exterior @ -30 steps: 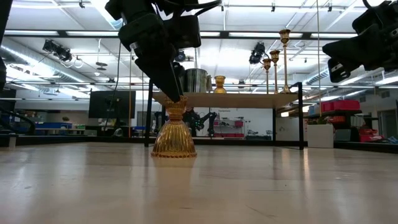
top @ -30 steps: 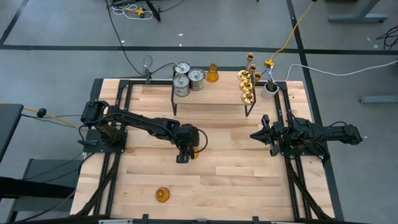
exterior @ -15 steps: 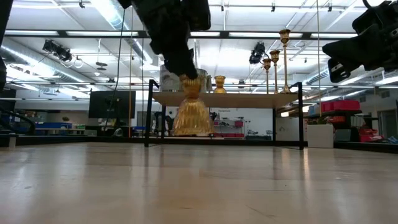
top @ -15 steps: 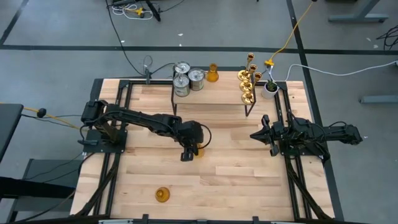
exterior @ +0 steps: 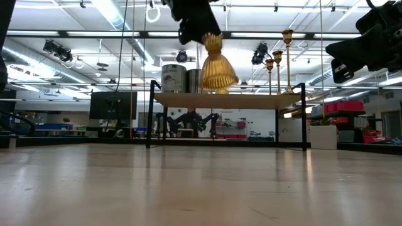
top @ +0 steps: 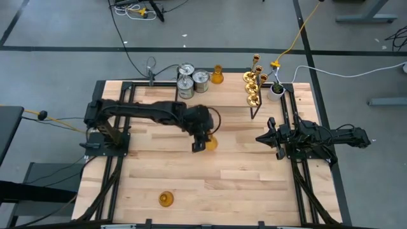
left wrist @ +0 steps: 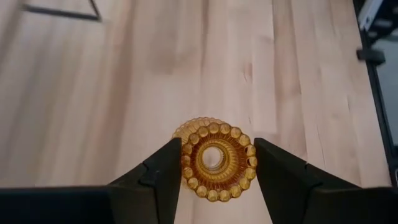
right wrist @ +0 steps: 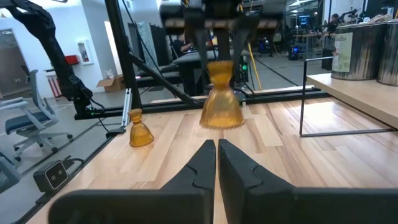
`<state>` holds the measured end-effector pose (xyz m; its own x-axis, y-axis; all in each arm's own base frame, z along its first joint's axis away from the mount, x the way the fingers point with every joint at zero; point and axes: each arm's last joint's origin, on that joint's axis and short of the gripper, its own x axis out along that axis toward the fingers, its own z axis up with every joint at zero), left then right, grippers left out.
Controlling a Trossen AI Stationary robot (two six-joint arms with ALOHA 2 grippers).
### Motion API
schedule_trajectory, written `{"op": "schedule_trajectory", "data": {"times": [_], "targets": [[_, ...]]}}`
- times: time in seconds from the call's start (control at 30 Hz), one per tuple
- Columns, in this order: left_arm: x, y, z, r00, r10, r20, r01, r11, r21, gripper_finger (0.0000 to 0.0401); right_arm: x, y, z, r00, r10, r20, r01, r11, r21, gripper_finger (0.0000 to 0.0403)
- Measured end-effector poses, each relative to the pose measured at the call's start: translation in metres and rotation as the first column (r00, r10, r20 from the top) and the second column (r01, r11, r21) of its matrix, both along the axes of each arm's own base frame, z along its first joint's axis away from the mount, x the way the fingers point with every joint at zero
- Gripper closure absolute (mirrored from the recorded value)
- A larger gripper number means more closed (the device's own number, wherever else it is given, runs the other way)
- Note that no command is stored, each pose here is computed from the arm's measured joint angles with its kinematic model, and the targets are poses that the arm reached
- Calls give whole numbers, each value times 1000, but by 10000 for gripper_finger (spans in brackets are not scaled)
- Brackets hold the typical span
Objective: Pick & Place candle stick holders
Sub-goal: Put the top orange glass candle holder on the shelf aligned with the other orange glass candle holder
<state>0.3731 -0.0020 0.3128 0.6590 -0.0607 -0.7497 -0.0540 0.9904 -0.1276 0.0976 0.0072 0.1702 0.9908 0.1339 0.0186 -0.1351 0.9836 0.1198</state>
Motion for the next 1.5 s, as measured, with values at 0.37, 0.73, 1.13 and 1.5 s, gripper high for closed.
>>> {"op": "schedule_trajectory", "data": {"times": [0.37, 0.73, 1.13, 1.5], "targets": [[-3, 32, 48, 993, 86, 77, -87, 996, 10, 217, 0, 0, 0, 1000, 0, 0, 0, 1000, 0, 382], [-7, 52, 63, 985, 130, 115, -132, 991, 16, 217, 0, 0, 0, 1000, 0, 0, 0, 1000, 0, 382], [-8, 86, 70, 960, 196, 201, -207, 978, 33, 217, 0, 0, 0, 1000, 0, 0, 0, 1000, 0, 382], [-10, 127, 70, 927, 270, 261, -294, 954, 60, 217, 0, 0, 0, 1000, 0, 0, 0, 1000, 0, 382]]}}
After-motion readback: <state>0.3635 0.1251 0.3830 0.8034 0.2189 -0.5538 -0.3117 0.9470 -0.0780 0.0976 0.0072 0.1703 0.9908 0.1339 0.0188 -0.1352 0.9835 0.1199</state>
